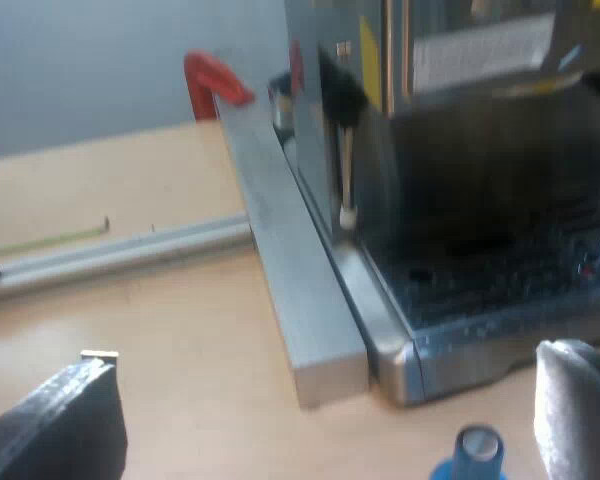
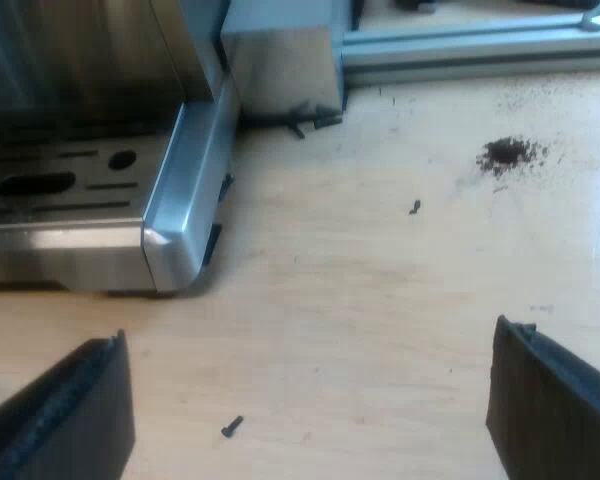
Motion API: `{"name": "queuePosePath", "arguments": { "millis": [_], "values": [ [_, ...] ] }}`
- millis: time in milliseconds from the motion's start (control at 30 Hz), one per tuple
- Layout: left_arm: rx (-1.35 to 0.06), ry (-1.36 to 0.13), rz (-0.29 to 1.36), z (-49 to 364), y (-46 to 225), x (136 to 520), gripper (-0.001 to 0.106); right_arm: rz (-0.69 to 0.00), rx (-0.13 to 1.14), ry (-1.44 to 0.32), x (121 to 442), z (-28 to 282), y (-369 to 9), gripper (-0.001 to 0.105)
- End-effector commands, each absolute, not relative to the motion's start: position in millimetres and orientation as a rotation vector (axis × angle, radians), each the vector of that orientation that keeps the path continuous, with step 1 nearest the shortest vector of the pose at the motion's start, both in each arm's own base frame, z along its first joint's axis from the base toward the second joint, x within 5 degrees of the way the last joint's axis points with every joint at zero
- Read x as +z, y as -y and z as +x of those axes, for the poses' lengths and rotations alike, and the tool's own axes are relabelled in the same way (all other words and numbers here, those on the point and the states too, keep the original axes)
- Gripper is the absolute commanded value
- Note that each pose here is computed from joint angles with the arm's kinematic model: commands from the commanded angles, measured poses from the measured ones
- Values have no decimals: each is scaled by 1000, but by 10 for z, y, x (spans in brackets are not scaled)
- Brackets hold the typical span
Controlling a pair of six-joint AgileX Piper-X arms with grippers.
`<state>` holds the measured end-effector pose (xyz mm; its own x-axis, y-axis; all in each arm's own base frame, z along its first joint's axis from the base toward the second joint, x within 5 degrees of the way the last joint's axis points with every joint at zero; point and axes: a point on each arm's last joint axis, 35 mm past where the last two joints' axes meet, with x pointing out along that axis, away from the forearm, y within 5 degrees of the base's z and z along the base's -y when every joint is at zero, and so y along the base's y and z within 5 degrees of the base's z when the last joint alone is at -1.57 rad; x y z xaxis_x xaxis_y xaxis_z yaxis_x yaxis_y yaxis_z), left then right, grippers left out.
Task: Grind coffee beans and then tamp
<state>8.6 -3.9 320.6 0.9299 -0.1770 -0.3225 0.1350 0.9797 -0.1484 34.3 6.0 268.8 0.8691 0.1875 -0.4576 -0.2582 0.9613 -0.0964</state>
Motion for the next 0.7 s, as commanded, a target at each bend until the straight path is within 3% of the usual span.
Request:
{"name": "queuePosePath", "arguments": {
  "millis": [33, 200, 700],
  "values": [
    [-164, -378, -130, 197, 52, 3091, 84, -157, 253, -473, 2646, 369, -61, 74],
    [-177, -428, -136, 307, 69, 2890, 84, -143, 259, -522, 2485, 417, -54, 74],
    [-172, -410, -127, 344, 70, 2870, 84, -149, 228, -532, 2459, 428, -41, 74]
  ]
}}
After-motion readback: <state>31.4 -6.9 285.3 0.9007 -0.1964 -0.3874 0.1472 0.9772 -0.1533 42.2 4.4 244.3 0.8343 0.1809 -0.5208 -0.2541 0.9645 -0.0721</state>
